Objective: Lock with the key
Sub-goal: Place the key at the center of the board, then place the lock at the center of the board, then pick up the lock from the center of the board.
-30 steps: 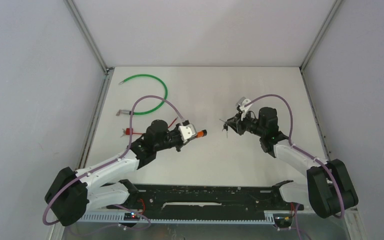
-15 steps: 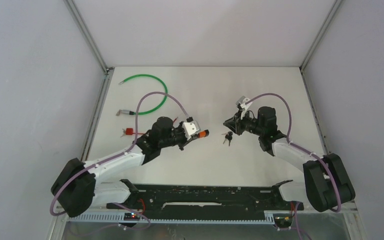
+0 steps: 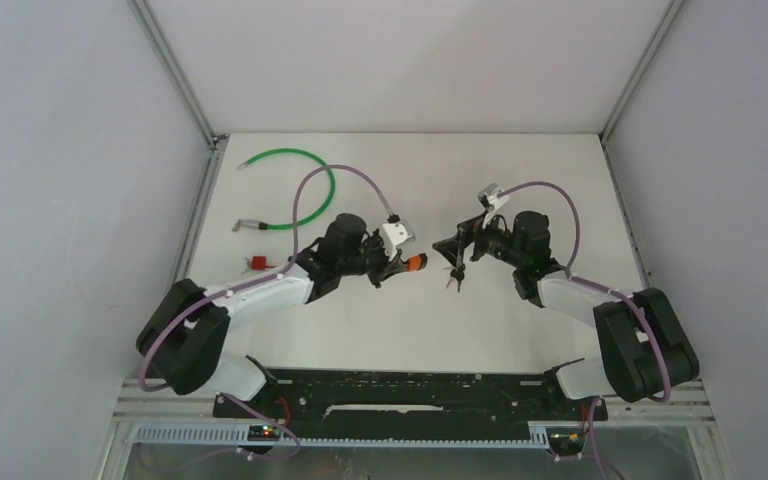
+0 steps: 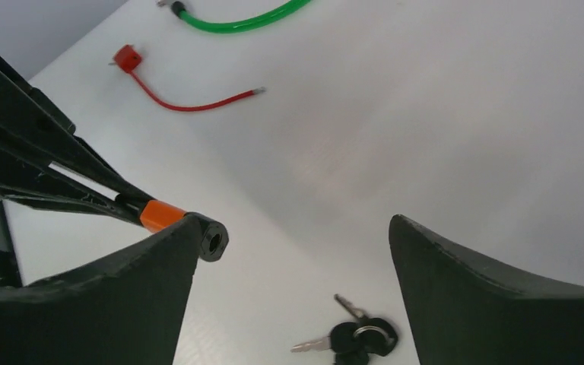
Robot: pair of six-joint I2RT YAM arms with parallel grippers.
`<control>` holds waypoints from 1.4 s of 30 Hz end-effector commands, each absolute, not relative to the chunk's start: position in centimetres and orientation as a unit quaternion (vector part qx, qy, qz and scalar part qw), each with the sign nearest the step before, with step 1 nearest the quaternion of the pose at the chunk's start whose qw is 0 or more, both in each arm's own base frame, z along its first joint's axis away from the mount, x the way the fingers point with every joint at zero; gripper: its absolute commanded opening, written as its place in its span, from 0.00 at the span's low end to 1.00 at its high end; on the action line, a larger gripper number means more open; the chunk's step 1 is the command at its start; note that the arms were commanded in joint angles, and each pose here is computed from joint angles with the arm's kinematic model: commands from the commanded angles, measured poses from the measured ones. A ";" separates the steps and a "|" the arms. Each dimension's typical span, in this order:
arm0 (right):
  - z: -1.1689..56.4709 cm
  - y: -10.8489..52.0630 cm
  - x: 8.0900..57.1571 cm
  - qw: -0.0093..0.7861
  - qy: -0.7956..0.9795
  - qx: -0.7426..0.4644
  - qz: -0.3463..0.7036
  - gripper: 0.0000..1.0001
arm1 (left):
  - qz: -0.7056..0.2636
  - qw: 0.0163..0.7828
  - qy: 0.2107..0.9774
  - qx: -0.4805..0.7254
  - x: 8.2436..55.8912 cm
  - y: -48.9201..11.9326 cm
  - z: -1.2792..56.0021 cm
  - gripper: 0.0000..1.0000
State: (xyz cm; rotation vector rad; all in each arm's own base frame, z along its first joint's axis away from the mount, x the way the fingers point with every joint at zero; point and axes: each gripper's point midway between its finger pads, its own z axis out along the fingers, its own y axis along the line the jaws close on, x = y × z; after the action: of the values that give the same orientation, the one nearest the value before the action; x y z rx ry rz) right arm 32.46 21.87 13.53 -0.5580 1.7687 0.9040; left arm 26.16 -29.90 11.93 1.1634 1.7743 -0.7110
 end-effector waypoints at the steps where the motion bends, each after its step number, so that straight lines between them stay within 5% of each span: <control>1: 15.9 20.0 35.4 0.576 0.731 -0.162 0.328 0.99 | -0.315 0.450 0.707 0.446 27.8 -32.0 14.1 0.02; 10: 15.4 13.0 38.2 0.572 0.784 0.051 0.236 0.99 | -0.310 0.467 0.726 0.398 30.2 -32.9 14.0 0.25; 21: 14.0 9.0 37.9 0.535 0.812 0.111 0.203 0.99 | -0.281 0.481 0.754 0.349 32.5 -32.4 13.6 0.31; 28: 11.4 8.0 37.5 0.503 0.833 0.145 0.178 0.99 | -0.239 0.522 0.762 0.301 33.2 -29.9 16.7 0.73; 37: 11.4 6.3 37.6 0.515 0.828 0.180 0.129 0.99 | -0.160 0.562 0.797 0.151 35.1 -23.8 19.2 0.83; 39: 11.7 6.1 37.6 0.519 0.824 0.188 0.128 0.99 | -0.141 0.571 0.804 0.087 35.5 -21.1 19.8 0.99; 42: 11.8 6.3 37.7 0.519 0.820 0.199 0.136 0.99 | -0.118 0.575 0.810 0.006 35.6 -17.0 19.8 1.00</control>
State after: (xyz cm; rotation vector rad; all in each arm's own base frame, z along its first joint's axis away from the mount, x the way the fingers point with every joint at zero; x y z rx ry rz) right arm 36.38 6.77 8.91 0.4144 2.0603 0.3306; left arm 35.08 -23.11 19.17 0.3426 1.8845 -0.3917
